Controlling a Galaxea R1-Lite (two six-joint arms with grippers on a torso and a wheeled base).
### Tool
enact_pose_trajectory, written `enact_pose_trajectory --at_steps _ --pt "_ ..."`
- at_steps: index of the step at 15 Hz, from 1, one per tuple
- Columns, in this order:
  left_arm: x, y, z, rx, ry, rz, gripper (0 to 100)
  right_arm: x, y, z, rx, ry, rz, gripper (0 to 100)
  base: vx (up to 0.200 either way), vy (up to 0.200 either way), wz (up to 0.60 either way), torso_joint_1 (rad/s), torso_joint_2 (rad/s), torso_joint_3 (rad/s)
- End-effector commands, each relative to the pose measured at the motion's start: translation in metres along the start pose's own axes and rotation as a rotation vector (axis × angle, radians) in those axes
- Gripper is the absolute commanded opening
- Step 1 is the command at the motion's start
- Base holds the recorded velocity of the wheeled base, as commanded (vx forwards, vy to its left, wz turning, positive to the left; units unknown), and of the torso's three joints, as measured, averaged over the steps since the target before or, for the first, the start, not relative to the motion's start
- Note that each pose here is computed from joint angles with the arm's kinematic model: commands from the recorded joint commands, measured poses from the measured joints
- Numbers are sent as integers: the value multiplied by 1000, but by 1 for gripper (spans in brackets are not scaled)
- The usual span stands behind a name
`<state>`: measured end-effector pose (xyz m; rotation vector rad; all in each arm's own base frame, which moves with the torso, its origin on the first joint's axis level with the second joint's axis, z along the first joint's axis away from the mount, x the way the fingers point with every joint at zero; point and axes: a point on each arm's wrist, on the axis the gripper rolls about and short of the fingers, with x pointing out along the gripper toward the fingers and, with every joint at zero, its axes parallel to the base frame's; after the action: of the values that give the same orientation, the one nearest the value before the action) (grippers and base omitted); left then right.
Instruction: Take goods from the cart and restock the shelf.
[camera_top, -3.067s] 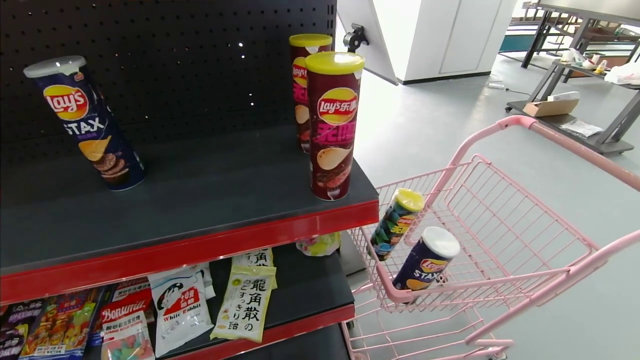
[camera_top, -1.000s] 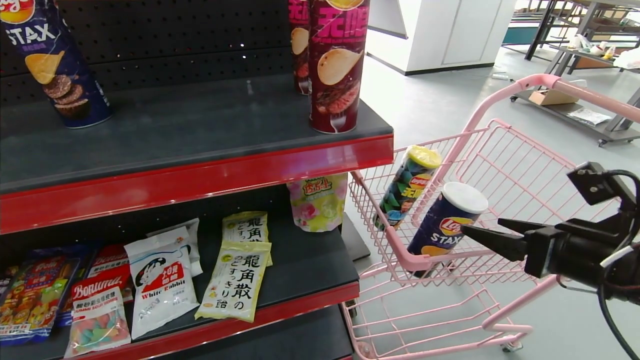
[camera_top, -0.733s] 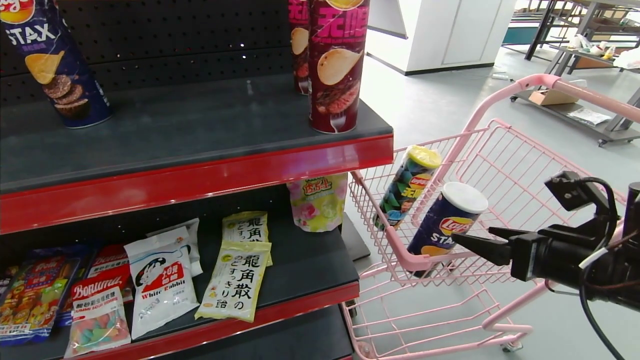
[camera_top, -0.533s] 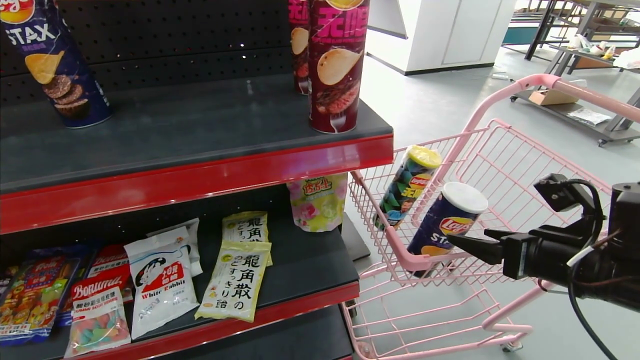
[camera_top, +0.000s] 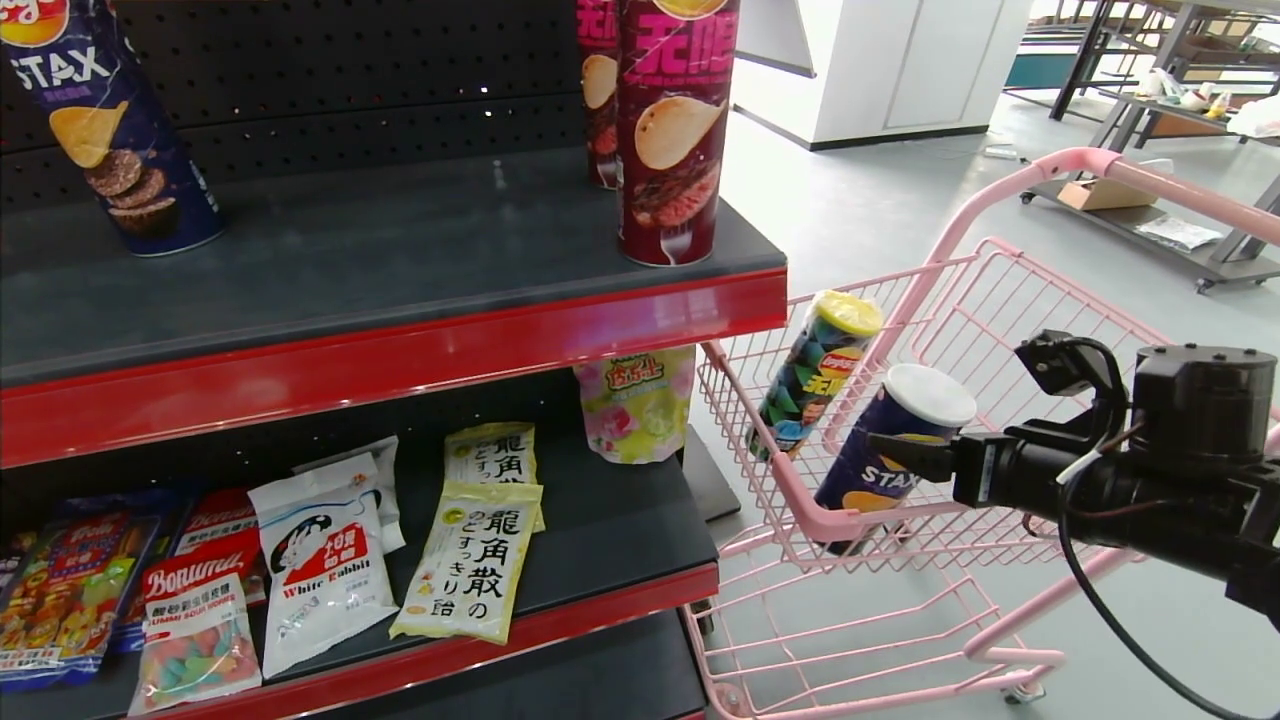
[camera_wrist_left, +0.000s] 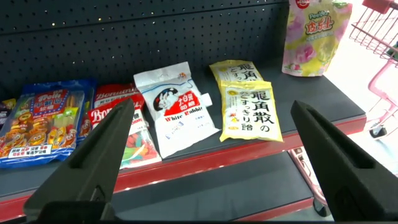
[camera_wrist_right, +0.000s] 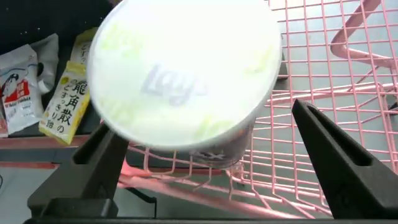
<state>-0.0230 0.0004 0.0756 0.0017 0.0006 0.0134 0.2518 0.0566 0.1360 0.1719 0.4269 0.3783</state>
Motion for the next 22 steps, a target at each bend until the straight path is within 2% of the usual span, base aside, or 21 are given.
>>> enact_pose_trajectory --at_steps 1,9,10,13,16,17,22 --pt "0 0 0 0 1 0 100 16 -3 0 12 6 -1 100 0 0 0 0 0 0" --pt "0 0 0 0 1 0 100 47 -10 -7 5 -36 -20 100 0 0 0 0 0 0" --pt "0 0 0 0 1 0 100 48 -9 -6 2 -49 -17 0 0 0 0 0 0 0" --pt "0 0 0 1 1 0 100 47 -9 -7 1 -47 -14 0 0 0 0 0 0 0" --pt "0 0 0 1 1 0 100 35 -1 1 -16 -87 0 0 0 0 0 0 0 0" --pt "0 0 0 1 1 0 100 18 4 16 -31 -155 2 0 0 0 0 0 0 0" --pt "0 0 0 1 1 0 100 -40 24 58 -151 -375 26 0 0 0 0 0 0 0"
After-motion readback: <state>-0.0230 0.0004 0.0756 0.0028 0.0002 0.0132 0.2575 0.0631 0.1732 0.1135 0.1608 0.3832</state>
